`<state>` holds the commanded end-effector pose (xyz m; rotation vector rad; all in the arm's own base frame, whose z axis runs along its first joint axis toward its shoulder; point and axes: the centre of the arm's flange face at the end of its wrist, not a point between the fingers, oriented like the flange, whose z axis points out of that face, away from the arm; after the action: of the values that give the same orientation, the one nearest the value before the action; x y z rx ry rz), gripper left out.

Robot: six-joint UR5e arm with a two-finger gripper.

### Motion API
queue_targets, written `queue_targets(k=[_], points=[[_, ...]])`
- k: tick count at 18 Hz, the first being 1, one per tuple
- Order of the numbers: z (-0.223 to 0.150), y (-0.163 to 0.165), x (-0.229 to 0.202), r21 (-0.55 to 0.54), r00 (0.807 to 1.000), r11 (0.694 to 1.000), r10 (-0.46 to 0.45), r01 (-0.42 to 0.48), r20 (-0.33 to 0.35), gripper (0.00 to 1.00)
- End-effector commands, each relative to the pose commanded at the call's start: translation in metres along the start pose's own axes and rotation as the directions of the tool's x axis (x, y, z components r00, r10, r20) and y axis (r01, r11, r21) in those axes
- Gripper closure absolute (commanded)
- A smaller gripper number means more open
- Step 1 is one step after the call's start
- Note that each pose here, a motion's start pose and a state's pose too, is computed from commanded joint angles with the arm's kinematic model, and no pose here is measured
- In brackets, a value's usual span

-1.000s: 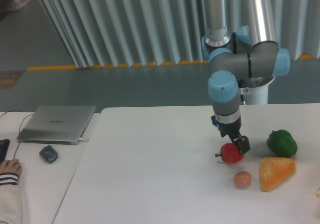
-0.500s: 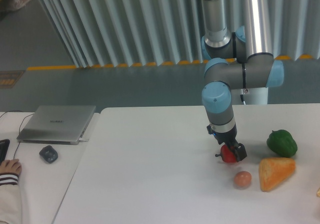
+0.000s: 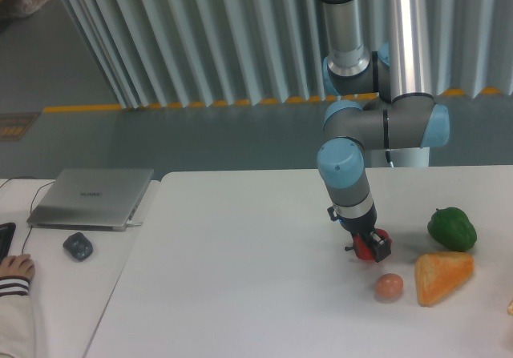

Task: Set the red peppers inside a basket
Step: 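Lift the red pepper and carry it away past the green pepper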

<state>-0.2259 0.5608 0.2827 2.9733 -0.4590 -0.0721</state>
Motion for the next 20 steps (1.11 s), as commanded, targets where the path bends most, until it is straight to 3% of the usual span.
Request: queue_targets(k=[4,7,9,11,16,20], points=[[-0.041,0.025,-0.012,0.049,0.998,0.998,-0.046,0.044,0.042,0.71],[-0.079,0.072,-0.036,0.133,0.992,0.985,-0.117,0.110,0.045,0.71],[-0.096,0.108,-0.058,0.184,0.991,0.977,-0.120,0.108,0.054,0.71],[-0.100,0.150,-0.090,0.211,0.993,0.974,-0.093,0.078,0.066,0.71],[-0.093,0.300,-0.188,0.238,0.989,0.969,0.029,-0.062,0.142,0.71],[-0.065,0.361,-0.239,0.212,0.979,0.964,0.128,-0.161,0.161,0.71]])
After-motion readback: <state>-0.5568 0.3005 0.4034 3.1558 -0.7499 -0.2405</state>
